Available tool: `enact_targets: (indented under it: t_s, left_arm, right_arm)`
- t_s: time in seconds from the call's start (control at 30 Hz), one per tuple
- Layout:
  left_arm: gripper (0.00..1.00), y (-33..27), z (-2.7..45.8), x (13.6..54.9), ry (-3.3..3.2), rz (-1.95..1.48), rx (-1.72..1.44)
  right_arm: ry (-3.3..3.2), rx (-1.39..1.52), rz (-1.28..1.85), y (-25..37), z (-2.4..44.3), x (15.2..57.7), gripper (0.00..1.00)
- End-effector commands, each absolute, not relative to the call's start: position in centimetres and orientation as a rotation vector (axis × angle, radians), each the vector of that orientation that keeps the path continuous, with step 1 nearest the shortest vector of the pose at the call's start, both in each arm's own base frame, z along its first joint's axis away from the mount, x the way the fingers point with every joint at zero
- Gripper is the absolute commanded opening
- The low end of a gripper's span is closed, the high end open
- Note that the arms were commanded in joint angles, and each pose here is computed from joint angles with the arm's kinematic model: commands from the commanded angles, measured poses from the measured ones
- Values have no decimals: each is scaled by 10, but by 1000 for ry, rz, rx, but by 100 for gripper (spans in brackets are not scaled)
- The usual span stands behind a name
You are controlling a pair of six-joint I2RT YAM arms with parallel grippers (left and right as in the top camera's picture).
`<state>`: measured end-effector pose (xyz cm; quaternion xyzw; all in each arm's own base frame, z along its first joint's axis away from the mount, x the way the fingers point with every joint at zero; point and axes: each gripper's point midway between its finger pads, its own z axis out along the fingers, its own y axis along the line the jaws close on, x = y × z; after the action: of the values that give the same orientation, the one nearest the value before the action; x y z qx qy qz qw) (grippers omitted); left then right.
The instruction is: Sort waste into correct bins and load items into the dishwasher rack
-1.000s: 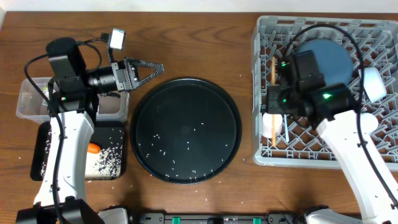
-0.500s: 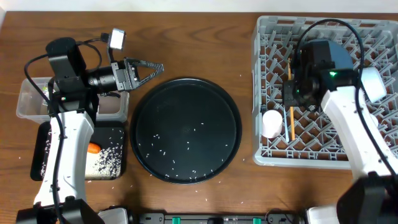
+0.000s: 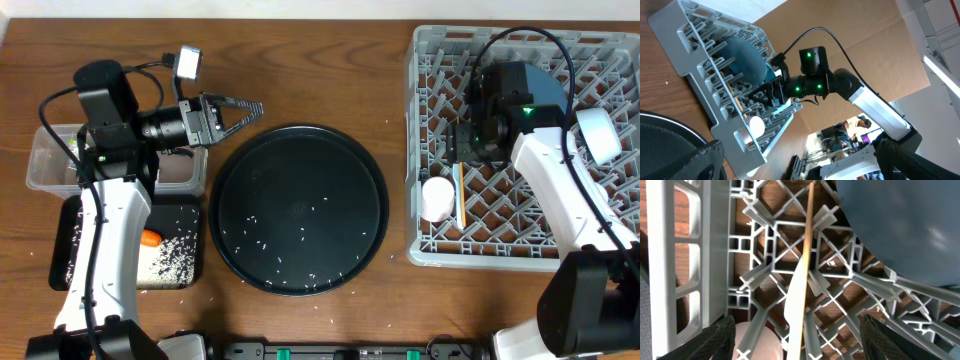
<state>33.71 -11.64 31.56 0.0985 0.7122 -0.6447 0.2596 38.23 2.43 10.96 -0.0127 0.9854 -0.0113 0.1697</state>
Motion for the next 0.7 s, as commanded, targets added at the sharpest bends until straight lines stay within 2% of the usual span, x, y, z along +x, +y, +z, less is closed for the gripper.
enact_targets:
  t_s: [0.0, 0.1, 0.27, 0.47, 0.67]
  left_arm:
    - [98, -116, 317, 336, 1918, -1742, 290]
    - [98, -116, 317, 336, 1918, -1742, 290]
    - [98, -116, 317, 336, 1918, -1743, 290]
    - [98, -116, 317, 336, 1918, -1743, 290]
    - [98, -116, 317, 336, 1918, -1742, 290]
  right_arm:
    - [2754, -28, -64, 18, 132, 384, 74]
    - [2710, -27, -28, 21, 158, 379, 77]
    - [2560, -16, 26, 24, 227, 356, 78]
    - [2323, 44, 80, 20, 312, 288, 82]
    - [2094, -35, 173, 28, 368, 198, 84]
